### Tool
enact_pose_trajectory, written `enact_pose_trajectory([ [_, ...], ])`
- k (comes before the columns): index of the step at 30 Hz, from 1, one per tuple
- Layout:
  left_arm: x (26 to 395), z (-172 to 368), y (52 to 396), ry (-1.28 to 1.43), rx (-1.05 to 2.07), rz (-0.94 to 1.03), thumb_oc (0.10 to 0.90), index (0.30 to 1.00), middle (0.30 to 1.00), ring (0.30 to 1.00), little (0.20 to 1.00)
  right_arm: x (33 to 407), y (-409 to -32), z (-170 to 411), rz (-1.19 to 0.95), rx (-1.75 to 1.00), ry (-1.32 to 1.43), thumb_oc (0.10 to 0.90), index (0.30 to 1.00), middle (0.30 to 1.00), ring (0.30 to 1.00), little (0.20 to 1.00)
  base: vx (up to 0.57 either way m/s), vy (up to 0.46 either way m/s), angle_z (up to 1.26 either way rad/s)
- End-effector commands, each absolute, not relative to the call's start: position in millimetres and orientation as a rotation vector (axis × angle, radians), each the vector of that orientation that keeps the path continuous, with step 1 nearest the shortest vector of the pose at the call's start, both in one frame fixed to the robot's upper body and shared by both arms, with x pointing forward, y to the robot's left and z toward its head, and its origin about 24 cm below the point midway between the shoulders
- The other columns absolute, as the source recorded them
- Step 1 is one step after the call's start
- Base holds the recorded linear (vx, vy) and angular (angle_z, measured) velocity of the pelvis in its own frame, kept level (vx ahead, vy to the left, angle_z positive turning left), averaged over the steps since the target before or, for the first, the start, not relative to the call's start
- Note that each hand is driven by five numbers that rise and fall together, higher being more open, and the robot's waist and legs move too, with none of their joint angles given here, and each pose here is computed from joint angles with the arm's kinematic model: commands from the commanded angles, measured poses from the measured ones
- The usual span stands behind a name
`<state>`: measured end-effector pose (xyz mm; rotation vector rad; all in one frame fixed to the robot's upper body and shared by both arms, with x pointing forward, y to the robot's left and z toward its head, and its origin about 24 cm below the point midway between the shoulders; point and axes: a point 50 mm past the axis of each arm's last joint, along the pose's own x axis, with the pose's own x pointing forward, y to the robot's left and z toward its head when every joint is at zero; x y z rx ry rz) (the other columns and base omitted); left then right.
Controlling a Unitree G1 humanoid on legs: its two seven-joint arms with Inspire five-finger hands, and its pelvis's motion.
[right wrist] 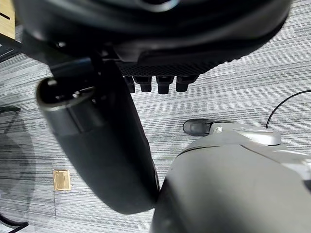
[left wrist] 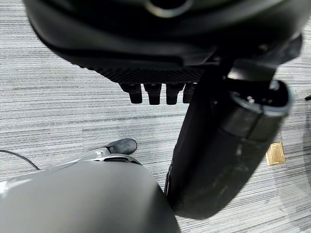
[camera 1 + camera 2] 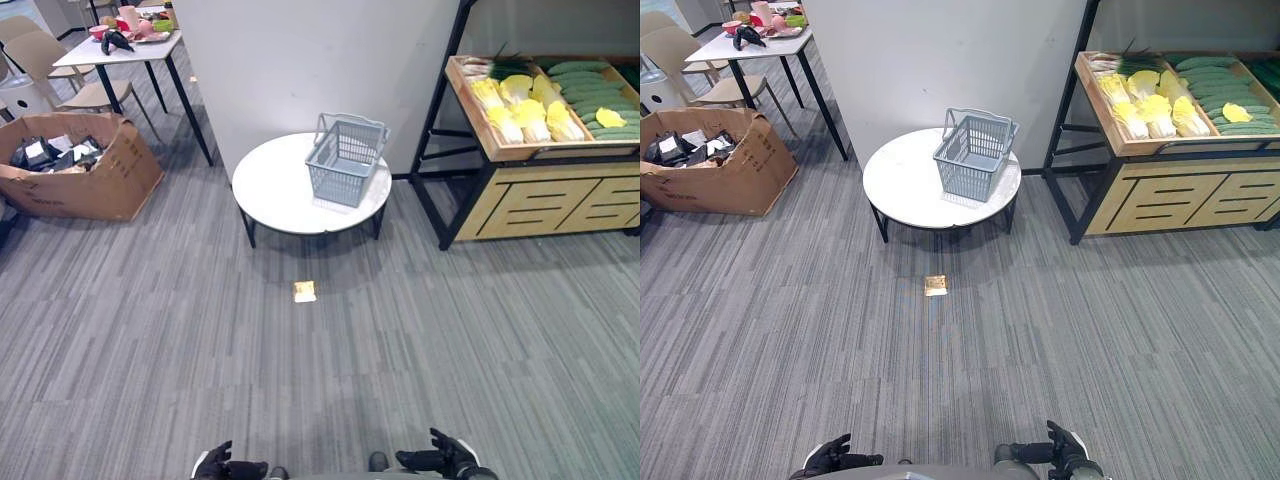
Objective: Get the vegetables into the basket
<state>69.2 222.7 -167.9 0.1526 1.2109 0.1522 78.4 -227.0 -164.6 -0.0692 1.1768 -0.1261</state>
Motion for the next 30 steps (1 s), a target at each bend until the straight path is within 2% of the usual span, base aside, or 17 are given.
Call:
enact_pose_trajectory([
  [1,57.7,-173.2,205.9,1.266,0.157,0.094,0.9,1.0,1.0,1.0,1.0,74.2,-228.8,-165.9,-0.086,-0.127,1.219,0.9,1.0,1.0,1.0,1.0,0.0,0.0,0.0],
  [30,60.1,-173.3,203.3,1.265,0.171,0.063,0.9,1.0,1.0,1.0,1.0,72.9,-232.2,-165.7,-0.102,-0.13,1.23,0.9,1.0,1.0,1.0,1.0,0.0,0.0,0.0],
])
